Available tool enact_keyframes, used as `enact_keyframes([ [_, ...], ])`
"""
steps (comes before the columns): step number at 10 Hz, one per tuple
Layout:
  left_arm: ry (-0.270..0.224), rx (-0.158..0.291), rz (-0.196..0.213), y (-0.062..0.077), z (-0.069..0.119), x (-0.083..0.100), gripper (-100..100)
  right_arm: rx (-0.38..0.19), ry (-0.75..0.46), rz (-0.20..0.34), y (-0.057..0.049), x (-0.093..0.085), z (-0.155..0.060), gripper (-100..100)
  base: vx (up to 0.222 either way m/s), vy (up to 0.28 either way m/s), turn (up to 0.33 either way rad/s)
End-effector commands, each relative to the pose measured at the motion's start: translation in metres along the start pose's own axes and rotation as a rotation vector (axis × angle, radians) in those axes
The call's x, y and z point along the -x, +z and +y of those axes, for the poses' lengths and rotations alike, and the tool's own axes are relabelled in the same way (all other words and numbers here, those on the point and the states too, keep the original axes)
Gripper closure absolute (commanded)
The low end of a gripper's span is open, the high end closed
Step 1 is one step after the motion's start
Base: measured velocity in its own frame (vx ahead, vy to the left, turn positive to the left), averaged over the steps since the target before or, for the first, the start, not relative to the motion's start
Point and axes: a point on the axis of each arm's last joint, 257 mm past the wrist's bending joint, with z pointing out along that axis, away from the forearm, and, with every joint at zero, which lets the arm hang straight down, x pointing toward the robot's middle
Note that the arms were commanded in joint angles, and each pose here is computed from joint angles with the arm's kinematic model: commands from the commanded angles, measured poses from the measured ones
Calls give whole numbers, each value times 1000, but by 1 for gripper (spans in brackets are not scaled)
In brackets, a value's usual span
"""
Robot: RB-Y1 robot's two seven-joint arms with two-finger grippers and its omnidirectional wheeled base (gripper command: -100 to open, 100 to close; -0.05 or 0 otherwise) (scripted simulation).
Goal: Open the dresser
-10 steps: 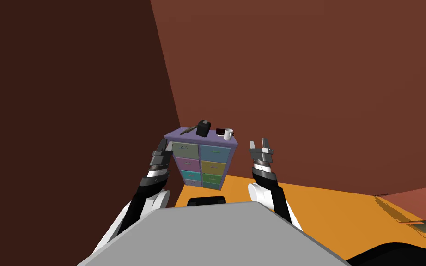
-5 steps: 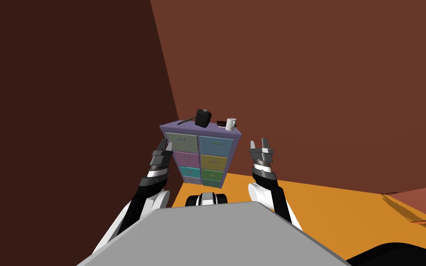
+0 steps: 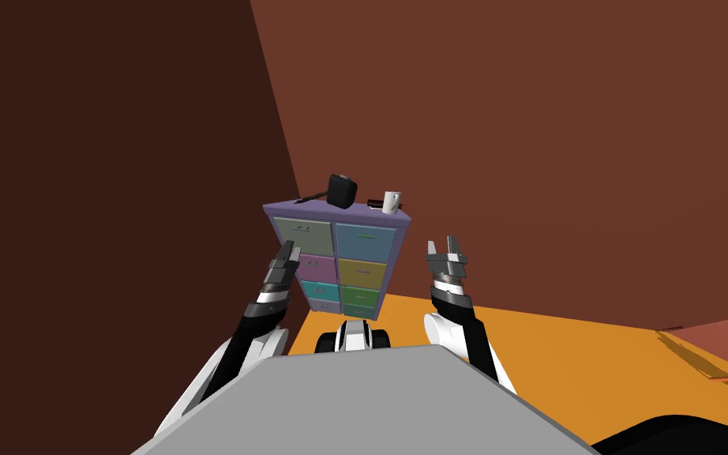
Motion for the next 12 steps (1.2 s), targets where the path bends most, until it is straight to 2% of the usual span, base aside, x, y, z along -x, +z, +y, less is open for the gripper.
enact_keyframes([
  [1,16,34,37,-5,21,-6,-100,0,0,0,0,0,0,0,-6,-85,-6],
  [5,31,90,69,-14,52,-16,-100,0,0,0,0,0,0,0,-7,-92,-5],
  [9,34,145,80,-23,80,-23,-100,0,0,0,0,0,0,0,-3,-81,-4],
  [12,35,209,91,-35,111,-32,-100,0,0,0,0,0,0,0,3,-117,-7],
])
